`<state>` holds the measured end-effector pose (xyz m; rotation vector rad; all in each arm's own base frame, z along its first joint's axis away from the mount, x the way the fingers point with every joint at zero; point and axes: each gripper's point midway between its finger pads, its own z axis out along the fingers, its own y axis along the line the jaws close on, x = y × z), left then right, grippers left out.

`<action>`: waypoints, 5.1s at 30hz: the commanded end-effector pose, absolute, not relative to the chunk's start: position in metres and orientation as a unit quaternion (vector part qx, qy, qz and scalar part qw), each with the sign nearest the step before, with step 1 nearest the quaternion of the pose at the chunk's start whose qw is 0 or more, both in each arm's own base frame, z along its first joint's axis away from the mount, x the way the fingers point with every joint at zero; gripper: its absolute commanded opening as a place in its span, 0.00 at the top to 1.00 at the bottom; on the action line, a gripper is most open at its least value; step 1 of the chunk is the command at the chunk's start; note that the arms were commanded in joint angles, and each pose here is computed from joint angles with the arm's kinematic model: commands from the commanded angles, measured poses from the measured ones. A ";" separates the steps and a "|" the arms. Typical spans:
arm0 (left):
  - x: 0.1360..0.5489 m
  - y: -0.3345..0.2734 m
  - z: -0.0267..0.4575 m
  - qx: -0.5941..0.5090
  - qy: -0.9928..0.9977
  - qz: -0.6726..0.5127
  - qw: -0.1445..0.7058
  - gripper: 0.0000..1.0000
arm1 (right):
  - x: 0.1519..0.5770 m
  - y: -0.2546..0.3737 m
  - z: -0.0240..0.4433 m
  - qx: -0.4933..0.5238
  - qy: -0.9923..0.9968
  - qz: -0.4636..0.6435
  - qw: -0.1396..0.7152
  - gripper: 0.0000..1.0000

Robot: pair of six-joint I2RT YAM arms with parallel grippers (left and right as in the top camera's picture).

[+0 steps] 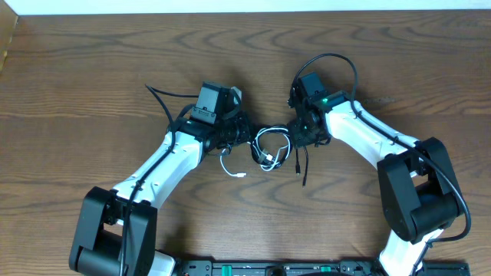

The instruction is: Untangle cables

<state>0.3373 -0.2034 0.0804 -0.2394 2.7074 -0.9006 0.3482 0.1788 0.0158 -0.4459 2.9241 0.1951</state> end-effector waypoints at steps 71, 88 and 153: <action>0.327 -0.278 0.177 0.064 0.785 -0.611 0.078 0.93 | 0.342 0.187 0.012 -0.149 0.982 0.092 0.074 0.50; 0.331 -0.284 0.251 0.141 0.700 -0.687 0.130 0.83 | 0.342 0.187 0.012 -0.149 0.982 0.092 0.074 0.50; 0.331 -0.198 0.037 -0.056 0.966 -0.215 0.130 0.51 | 0.342 0.187 0.012 -0.149 0.982 0.092 0.074 0.83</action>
